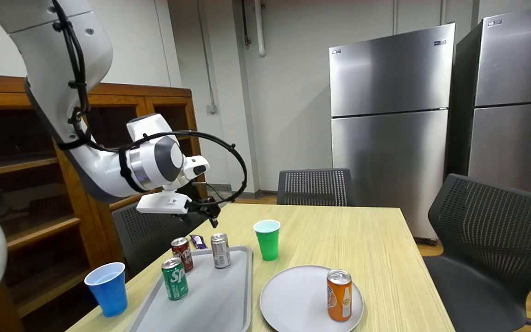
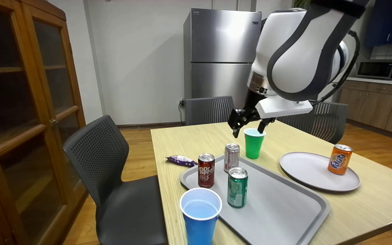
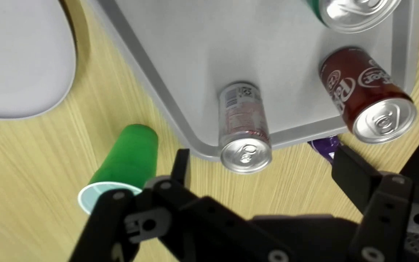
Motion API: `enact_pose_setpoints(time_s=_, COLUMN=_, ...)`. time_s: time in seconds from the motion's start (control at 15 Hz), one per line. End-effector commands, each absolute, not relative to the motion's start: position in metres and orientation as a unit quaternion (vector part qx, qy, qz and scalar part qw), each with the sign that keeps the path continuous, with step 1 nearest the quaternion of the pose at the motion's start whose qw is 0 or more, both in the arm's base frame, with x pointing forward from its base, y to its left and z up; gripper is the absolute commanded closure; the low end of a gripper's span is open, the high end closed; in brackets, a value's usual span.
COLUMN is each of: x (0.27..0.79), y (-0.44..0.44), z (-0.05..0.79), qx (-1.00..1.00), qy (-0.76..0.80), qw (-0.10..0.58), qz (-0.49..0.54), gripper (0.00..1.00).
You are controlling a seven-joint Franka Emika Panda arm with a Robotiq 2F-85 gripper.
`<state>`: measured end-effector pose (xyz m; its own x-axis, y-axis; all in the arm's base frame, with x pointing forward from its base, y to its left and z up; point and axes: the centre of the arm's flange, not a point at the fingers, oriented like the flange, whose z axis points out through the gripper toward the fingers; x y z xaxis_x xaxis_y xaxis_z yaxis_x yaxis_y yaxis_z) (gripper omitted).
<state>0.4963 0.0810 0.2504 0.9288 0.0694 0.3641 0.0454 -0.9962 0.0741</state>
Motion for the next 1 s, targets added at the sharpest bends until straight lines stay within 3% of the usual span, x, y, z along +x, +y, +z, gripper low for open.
enact_pose_setpoints(time_s=0.0, x=0.483, y=0.045, z=0.273, qx=0.976, qy=0.015, qw=0.042, qz=0.212, gripper=0.00)
enact_pose_setpoints(time_s=0.93, x=0.471, y=-0.108, z=0.279, qx=0.965, qy=-0.089, qw=0.071, qz=0.235, gripper=0.00)
